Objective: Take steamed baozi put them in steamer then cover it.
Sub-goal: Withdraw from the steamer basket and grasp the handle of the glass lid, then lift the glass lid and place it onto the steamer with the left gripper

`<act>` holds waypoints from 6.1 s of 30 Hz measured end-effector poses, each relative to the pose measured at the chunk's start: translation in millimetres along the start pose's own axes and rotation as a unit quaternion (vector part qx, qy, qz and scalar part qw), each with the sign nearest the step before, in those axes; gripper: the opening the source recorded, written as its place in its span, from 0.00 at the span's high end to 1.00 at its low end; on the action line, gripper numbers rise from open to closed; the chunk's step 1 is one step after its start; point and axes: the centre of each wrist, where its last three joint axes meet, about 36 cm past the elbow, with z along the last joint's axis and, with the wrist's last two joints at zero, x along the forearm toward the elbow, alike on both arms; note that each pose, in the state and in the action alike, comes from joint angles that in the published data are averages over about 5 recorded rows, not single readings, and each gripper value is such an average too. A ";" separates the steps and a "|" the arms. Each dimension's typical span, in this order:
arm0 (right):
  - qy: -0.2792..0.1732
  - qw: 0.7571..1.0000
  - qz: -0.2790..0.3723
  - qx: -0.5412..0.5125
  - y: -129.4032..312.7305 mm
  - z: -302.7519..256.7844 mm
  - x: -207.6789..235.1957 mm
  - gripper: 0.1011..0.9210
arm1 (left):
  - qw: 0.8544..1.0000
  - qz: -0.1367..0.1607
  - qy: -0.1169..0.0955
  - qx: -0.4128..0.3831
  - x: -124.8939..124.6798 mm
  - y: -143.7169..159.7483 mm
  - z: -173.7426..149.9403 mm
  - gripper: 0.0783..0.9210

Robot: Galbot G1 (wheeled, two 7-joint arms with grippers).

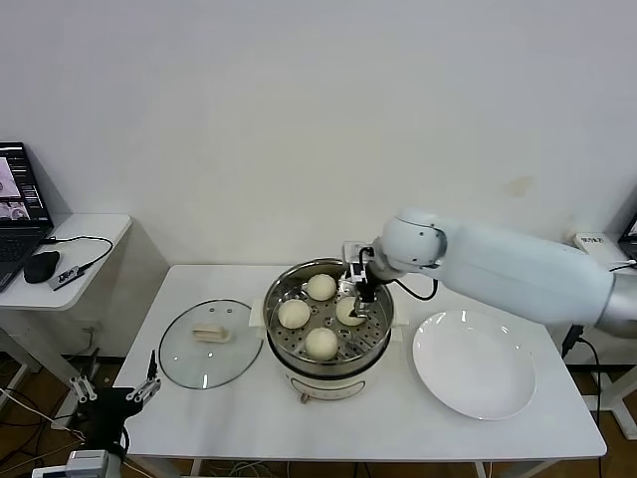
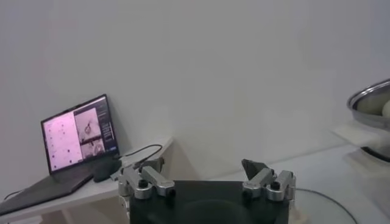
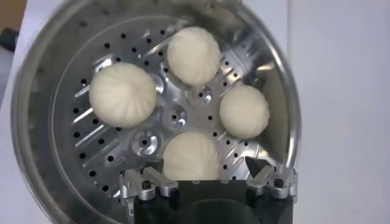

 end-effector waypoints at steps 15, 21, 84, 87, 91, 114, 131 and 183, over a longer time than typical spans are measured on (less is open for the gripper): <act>-0.172 0.964 0.168 -0.111 73.2 73.7 11.3 0.12 | 1.000 0.000 -0.004 0.010 -4.4 -7.4 4.8 0.12; -0.247 0.923 0.247 -0.162 108.3 97.1 3.7 0.12 | 1.000 -0.004 -0.005 0.011 -6.8 -10.3 10.0 0.12; -0.165 0.664 0.542 -0.487 433.3 235.0 -31.5 0.12 | 0.756 0.142 -0.152 -0.621 -207.0 -26.5 142.3 0.12; -0.162 0.665 0.542 -0.487 435.5 235.1 -31.8 0.12 | 0.754 0.142 -0.149 -0.624 -216.1 -25.8 141.8 0.12; -0.159 0.666 0.541 -0.488 438.3 235.2 -33.8 0.12 | 0.750 0.142 -0.145 -0.630 -226.9 -23.9 139.1 0.12; -0.155 0.676 0.528 -0.490 445.6 229.3 -47.0 0.12 | 0.771 0.142 -0.127 -0.608 -251.3 -28.4 142.4 0.23; -0.155 0.682 0.522 -0.488 447.9 226.3 -52.6 0.12 | 0.790 0.147 -0.120 -0.583 -250.8 -34.7 150.3 0.82; -0.170 0.725 0.501 -0.442 426.2 215.6 -83.6 0.12 | 0.819 0.013 -0.133 -0.559 -111.6 -1.9 -34.9 0.93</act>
